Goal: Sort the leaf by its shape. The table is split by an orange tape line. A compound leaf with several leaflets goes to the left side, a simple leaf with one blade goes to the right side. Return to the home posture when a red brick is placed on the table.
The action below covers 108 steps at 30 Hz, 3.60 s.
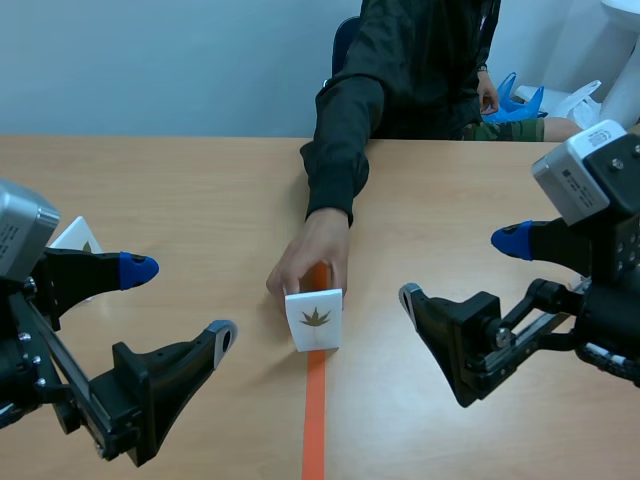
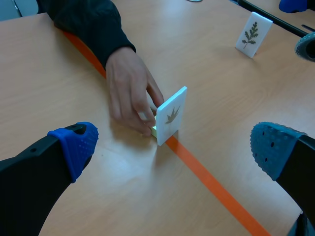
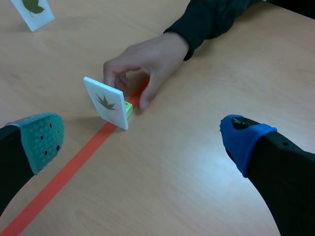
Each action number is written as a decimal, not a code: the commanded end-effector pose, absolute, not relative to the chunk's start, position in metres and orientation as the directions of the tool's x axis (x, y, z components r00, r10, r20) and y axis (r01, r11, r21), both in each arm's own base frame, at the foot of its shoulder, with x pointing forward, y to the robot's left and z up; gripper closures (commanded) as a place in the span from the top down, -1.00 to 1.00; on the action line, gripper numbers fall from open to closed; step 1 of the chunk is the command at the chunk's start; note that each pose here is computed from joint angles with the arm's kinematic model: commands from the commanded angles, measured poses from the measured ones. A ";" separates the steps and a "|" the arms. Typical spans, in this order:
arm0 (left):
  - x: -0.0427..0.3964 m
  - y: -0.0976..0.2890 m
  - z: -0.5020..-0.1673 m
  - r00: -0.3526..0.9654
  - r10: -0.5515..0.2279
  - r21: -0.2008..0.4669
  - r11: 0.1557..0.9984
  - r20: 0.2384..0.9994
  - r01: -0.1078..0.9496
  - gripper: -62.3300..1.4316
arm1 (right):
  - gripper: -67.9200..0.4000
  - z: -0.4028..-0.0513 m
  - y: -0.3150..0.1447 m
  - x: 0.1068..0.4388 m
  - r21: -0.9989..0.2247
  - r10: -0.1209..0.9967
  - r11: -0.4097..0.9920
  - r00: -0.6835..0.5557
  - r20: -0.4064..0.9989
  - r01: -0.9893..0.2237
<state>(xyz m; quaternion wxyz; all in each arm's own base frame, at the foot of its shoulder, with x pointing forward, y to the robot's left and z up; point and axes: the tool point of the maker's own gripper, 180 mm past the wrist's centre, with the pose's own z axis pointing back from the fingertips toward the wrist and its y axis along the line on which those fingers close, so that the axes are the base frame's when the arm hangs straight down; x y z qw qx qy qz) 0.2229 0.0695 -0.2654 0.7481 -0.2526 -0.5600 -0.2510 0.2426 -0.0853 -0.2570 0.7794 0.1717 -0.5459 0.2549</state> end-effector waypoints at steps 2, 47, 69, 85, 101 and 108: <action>0.227 0.071 -0.260 0.217 -0.099 -0.072 0.747 0.971 0.661 1.00 | 1.00 -0.248 -0.087 0.248 -0.018 0.194 0.817 0.245 0.950 -0.577; 0.300 0.012 -0.373 0.203 -0.229 0.002 0.668 0.952 0.744 1.00 | 1.00 -0.248 -0.088 0.249 -0.026 0.200 0.820 0.244 0.949 -0.571; 0.310 -0.025 -0.371 0.180 -0.161 -0.026 0.669 0.970 0.743 1.00 | 1.00 -0.252 -0.096 0.253 -0.080 0.246 0.835 0.241 0.939 -0.544; 0.319 -0.030 -0.374 0.178 -0.175 -0.014 0.673 0.968 0.739 0.08 | 1.00 -0.252 -0.096 0.253 -0.080 0.246 0.835 0.240 0.939 -0.544; 0.318 -0.028 -0.377 0.186 -0.189 -0.011 0.672 0.964 0.741 -0.75 | 1.00 -0.252 -0.096 0.253 -0.080 0.246 0.835 0.240 0.939 -0.544; 0.318 -0.027 -0.370 0.192 -0.257 0.026 0.656 0.947 0.754 -0.83 | 1.00 -0.252 -0.096 0.253 -0.080 0.246 0.835 0.240 0.939 -0.544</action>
